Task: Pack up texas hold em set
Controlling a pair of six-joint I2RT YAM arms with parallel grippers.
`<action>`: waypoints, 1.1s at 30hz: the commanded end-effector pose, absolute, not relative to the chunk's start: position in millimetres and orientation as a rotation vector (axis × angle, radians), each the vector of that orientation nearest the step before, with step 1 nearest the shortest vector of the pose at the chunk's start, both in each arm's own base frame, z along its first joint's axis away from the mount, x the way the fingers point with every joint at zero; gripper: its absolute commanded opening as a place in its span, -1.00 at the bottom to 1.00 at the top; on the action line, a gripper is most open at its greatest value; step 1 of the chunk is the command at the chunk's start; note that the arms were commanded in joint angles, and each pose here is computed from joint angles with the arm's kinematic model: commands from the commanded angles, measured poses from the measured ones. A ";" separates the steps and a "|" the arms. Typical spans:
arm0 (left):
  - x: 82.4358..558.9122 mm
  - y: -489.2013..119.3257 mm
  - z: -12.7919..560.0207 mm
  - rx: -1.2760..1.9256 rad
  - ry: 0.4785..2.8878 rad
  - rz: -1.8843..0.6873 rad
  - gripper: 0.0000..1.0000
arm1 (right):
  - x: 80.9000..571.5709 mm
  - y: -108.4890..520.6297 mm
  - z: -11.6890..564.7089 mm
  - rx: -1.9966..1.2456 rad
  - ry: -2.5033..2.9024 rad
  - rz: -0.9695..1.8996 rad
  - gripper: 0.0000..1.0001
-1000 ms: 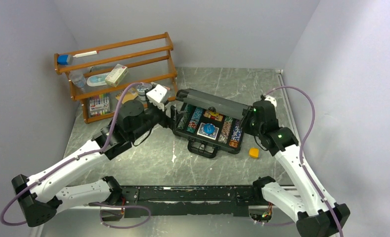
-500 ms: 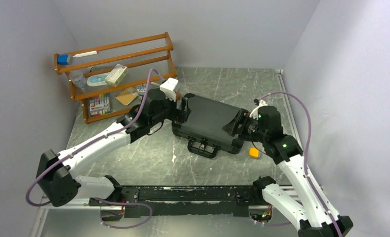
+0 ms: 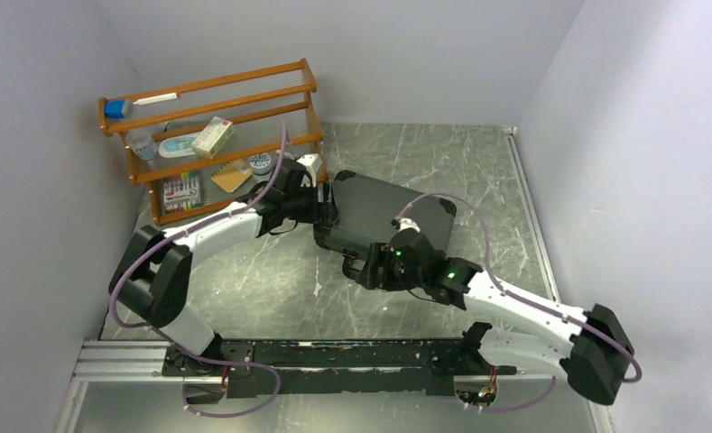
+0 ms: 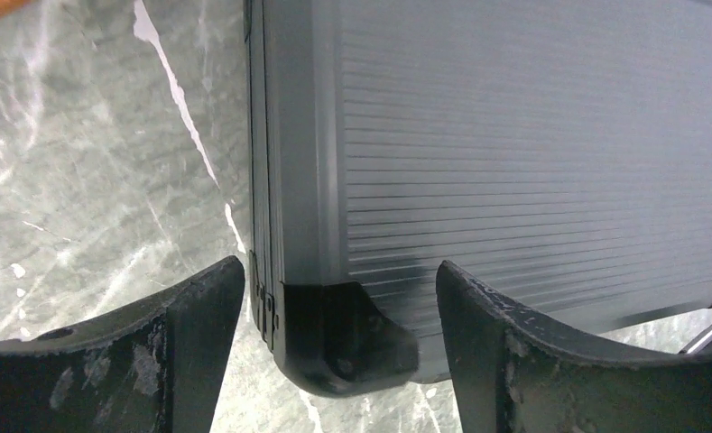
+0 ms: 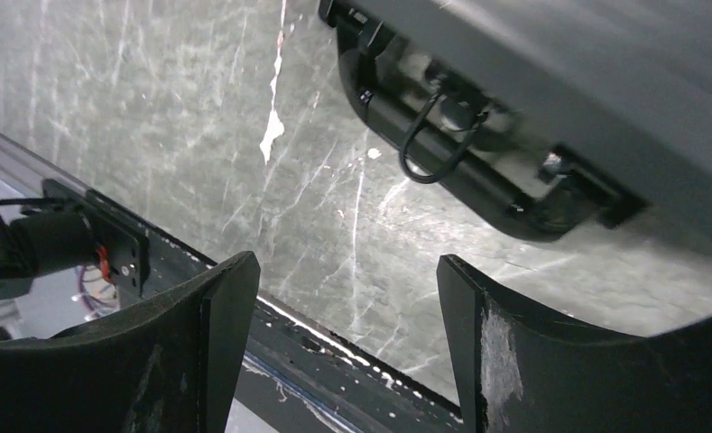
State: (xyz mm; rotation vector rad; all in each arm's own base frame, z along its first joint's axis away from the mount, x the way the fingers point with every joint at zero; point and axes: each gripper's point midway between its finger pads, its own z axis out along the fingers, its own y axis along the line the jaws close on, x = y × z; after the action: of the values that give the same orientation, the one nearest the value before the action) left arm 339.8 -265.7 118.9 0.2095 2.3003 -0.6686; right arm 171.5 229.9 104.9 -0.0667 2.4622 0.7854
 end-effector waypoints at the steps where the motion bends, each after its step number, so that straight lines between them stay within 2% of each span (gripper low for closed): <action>1: 334.5 -274.8 100.6 0.233 2.362 -0.741 0.55 | 177.2 255.1 97.2 -0.021 2.413 0.739 0.54; 11: 319.1 -239.5 43.9 0.192 2.538 -0.504 -0.02 | 163.5 278.8 62.2 -0.032 2.468 0.706 0.59; 23: 317.5 -239.5 41.7 0.198 2.545 -0.507 -0.11 | 175.2 276.9 40.6 0.010 2.470 0.606 0.61; 33: 318.4 -240.1 43.5 0.200 2.540 -0.510 -0.11 | 197.3 276.0 54.9 0.048 2.373 0.546 0.59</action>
State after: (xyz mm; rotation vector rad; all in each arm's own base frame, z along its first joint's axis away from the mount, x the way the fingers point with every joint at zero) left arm 348.5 -264.8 100.8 0.1583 2.3354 -0.6695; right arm 177.0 270.7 36.2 0.0019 2.4799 0.5572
